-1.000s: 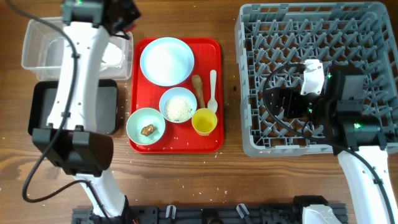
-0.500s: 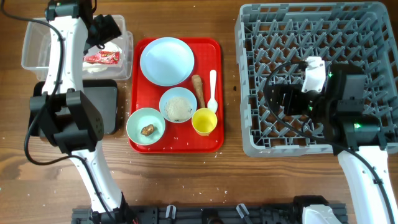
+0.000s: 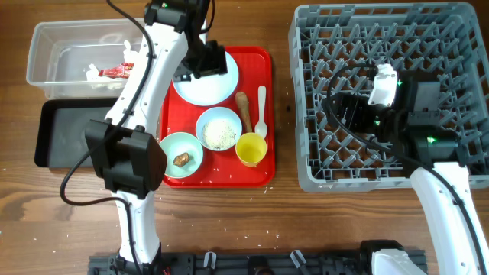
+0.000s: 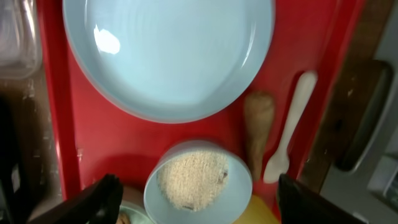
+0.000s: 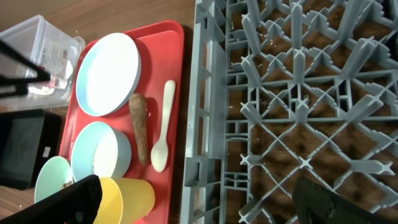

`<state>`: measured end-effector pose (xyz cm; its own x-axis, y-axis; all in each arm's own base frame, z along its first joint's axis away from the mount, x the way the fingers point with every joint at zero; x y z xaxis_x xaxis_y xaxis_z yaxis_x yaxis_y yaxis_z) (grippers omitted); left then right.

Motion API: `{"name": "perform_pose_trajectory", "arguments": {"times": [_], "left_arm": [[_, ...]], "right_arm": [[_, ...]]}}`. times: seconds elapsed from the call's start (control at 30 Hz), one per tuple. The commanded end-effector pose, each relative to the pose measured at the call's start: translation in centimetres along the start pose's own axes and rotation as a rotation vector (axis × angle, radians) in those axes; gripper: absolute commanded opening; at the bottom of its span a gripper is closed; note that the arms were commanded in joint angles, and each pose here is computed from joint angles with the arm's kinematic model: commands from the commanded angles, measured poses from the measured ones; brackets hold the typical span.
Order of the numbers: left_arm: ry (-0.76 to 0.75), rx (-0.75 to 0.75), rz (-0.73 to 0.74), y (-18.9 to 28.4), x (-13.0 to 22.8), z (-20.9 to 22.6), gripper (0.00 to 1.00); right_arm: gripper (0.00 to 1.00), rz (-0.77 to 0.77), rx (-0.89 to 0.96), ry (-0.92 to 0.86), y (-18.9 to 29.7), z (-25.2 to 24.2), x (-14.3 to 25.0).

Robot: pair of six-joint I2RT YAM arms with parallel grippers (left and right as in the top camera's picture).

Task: Sort waste into correct bins and load items into the dishwasher rack
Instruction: 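Grasp the blue bowl of rice with the left gripper and lift it, then tip the rice bowl over the black tray with the left gripper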

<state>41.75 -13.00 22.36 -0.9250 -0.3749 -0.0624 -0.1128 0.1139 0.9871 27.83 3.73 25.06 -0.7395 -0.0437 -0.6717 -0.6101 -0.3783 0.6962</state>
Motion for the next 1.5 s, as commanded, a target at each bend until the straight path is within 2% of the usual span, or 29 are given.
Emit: {"name": "perform_pose_trajectory", "arguments": {"times": [0.0,0.1,0.17,0.27,0.4,0.5,0.53,0.6,0.67,0.77,0.87,0.97,1.07,1.17,1.3,1.37,1.47], "left_arm": [[0.097,-0.058,0.08,1.1,1.9,1.1,0.77],[0.133,-0.139,0.165,1.1,3.9,1.7,0.74],[0.091,-0.188,0.214,0.1,5.7,1.1,0.71],[0.028,-0.252,0.184,-1.1,6.9,0.4,0.68],[-0.186,-0.149,0.093,-2.1,7.5,-3.3,0.7],[-0.238,-0.097,0.046,-3.3,8.0,-5.2,0.69],[-0.224,-0.089,0.038,-4.4,8.1,-5.4,0.64],[-0.091,-0.082,0.032,-7.3,8.3,-5.1,0.52],[-0.045,-0.068,0.046,-9.6,8.7,-4.7,0.46],[-0.043,-0.058,0.042,-10.9,8.9,-4.4,0.36],[-0.046,-0.064,0.047,-11.9,9.3,-4.1,0.17],[-0.048,-0.063,0.049,-12.0,9.4,-4.1,0.05],[-0.045,-0.017,0.104,-11.9,9.9,-4.5,0.04],[-0.047,0.079,0.161,-10.0,10.2,-5.6,0.04],[-0.031,0.169,0.087,-2.7,7.9,-6.0,0.04],[-0.009,0.198,0.046,0.0,6.6,-4.7,0.04],[0.083,0.184,0.026,3.1,4.2,0.2,0.04]], "right_arm": [[1.0,-0.009,0.006,0.013,0.1,0.0,-0.5],[1.0,-0.009,0.006,0.021,0.1,0.0,-0.5],[1.0,-0.009,0.006,0.025,0.1,0.0,-0.5],[1.0,-0.006,0.006,0.046,0.1,0.0,-0.4],[1.0,-0.003,0.006,0.043,0.1,0.0,-0.4],[1.0,0.005,0.005,0.041,0.1,0.0,-0.2],[1.0,0.009,0.005,0.039,0.1,0.0,-0.2],[1.0,0.012,0.005,0.036,0.1,0.0,-0.1],[1.0,0.013,0.004,0.033,0.1,0.0,-0.1],[1.0,0.021,0.004,0.03,0.1,0.0,0.0],[1.0,0.032,0.004,0.026,0.1,0.0,0.2],[1.0,0.033,0.003,0.025,0.1,0.0,0.2],[1.0,0.034,0.003,0.026,0.1,0.0,0.2],[1.0,0.033,0.004,0.026,0.1,0.0,0.2],[1.0,0.033,0.004,0.026,0.1,0.0,0.2],[1.0,0.032,0.004,0.026,0.1,0.0,0.2],[1.0,0.032,0.004,0.027,0.1,0.0,0.2]]}}
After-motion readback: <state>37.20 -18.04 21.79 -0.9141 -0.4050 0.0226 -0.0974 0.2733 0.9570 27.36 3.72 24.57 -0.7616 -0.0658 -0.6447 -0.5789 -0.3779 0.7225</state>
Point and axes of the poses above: each gripper's point midway between its finger pads, its own y axis back along the fingers, its own z axis along the line the jaws close on, x = y × z, the point moved 8 cm from there along y, back along the fingers, and after that the axes turned 15 degrees about y, right-handed, at the moved point
